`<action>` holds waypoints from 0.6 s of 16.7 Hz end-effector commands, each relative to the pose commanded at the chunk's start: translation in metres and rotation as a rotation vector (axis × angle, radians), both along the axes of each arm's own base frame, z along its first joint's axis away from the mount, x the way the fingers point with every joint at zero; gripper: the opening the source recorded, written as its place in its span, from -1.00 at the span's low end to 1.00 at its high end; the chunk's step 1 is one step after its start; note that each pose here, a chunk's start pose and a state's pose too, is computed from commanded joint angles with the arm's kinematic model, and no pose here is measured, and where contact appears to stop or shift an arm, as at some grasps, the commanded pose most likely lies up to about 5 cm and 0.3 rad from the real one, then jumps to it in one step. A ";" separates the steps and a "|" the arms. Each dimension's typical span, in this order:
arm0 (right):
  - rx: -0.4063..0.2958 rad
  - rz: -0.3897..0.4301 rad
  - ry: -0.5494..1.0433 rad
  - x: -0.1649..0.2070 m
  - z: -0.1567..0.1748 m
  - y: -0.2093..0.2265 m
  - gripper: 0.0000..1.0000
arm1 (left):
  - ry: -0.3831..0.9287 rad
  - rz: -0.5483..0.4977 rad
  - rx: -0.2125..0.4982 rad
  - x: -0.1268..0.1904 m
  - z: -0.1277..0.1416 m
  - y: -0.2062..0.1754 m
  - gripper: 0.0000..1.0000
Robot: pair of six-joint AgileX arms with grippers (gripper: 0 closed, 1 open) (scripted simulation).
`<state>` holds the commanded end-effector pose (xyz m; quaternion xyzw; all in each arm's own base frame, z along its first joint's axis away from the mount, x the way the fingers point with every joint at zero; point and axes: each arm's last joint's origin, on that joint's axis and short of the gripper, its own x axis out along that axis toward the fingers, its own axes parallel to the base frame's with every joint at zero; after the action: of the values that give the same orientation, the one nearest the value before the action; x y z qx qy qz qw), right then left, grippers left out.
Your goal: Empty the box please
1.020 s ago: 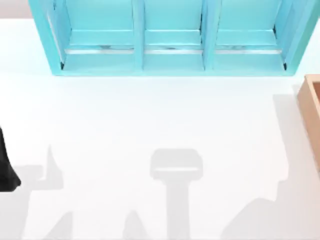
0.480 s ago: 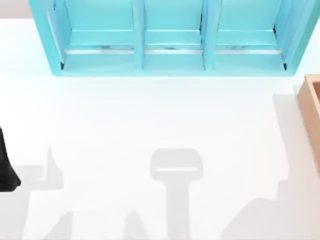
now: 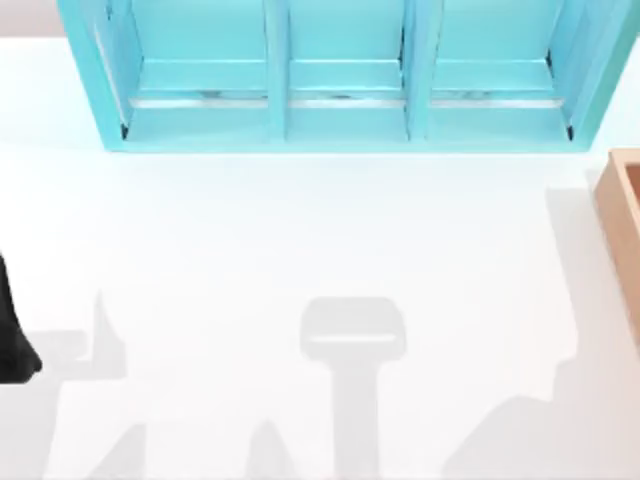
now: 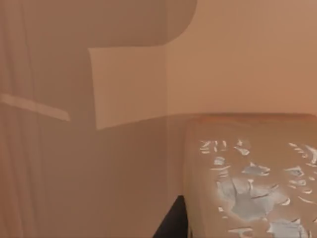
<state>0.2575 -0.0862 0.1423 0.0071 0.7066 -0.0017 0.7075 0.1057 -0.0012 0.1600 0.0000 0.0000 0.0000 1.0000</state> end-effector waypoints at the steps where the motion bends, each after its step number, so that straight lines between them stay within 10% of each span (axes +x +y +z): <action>1: 0.000 0.000 0.000 0.000 0.000 0.000 -1.00 | 0.000 0.000 0.000 0.000 0.000 0.000 1.00; 10: 0.007 -0.002 0.019 0.009 0.064 -0.004 -1.00 | 0.000 0.000 0.000 0.000 0.000 0.000 1.00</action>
<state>0.2664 -0.0901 0.2061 0.0102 0.7132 -0.0001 0.7009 0.1057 -0.0012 0.1600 0.0000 0.0000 0.0000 1.0000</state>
